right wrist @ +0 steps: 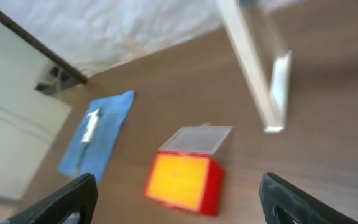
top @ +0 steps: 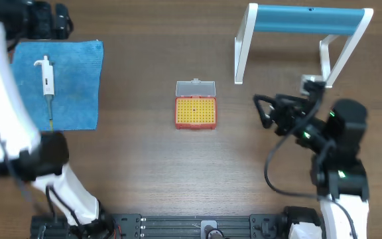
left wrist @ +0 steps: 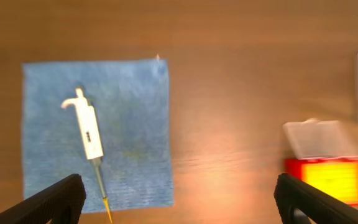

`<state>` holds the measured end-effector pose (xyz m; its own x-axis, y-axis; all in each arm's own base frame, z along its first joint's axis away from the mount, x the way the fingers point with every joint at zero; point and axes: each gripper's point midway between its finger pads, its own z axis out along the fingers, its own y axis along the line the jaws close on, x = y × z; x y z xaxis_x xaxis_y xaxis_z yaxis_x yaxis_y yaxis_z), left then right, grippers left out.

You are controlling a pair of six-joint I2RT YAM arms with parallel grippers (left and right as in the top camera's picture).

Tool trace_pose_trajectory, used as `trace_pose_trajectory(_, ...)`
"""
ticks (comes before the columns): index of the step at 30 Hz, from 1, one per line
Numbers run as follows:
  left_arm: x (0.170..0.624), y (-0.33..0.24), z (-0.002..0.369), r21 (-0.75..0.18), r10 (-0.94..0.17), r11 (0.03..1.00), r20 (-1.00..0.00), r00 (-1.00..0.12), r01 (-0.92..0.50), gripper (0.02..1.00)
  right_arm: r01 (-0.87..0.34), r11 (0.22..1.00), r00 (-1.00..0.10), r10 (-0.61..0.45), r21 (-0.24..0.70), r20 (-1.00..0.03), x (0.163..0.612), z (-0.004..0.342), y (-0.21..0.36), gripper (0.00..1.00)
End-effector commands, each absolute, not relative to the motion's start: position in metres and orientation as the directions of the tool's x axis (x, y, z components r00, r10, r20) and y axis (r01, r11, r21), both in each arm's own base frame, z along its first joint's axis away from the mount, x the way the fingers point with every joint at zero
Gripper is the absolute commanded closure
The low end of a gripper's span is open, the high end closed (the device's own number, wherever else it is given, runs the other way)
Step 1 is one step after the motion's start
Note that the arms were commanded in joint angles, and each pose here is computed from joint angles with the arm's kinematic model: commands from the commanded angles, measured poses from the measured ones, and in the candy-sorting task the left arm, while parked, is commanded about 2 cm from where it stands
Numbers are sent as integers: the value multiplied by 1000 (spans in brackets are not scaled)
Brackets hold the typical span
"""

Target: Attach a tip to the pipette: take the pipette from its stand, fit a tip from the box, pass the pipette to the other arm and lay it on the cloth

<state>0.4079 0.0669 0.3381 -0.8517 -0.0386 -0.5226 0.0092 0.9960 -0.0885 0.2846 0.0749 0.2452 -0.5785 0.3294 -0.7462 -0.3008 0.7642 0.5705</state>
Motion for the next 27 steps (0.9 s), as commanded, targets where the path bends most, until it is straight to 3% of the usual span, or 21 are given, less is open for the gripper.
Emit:
trace_pose_trajectory(1,335,29,433,-106,-53,994,-717,-695,33,34,-341,907,-403,96,247,-910,253,262,41,154)
trace_pose_trajectory(4,283,2,451,-105,-26,991,-752,-659,81,34,-212,966,-443,43,152,-896,220,243,19,156)
trace_pose_trajectory(7,228,-19,438,-147,-43,984,-733,-679,97,34,-83,992,-460,48,96,-887,190,232,4,154)
trace_pose_trajectory(13,139,-31,377,-188,-72,979,-681,-729,80,34,-124,992,-225,-39,-11,-974,151,267,27,154)
trace_pose_trajectory(15,118,-33,358,-197,-85,978,-677,-731,70,34,-120,993,-192,-19,4,-981,142,271,32,154)
trace_pose_trajectory(18,94,-34,332,-195,-85,978,-689,-720,70,34,-109,990,-263,56,87,-963,146,259,30,154)
trace_pose_trajectory(27,80,-36,300,-195,-85,978,-686,-722,70,34,-93,983,-371,112,156,-922,140,233,33,152)
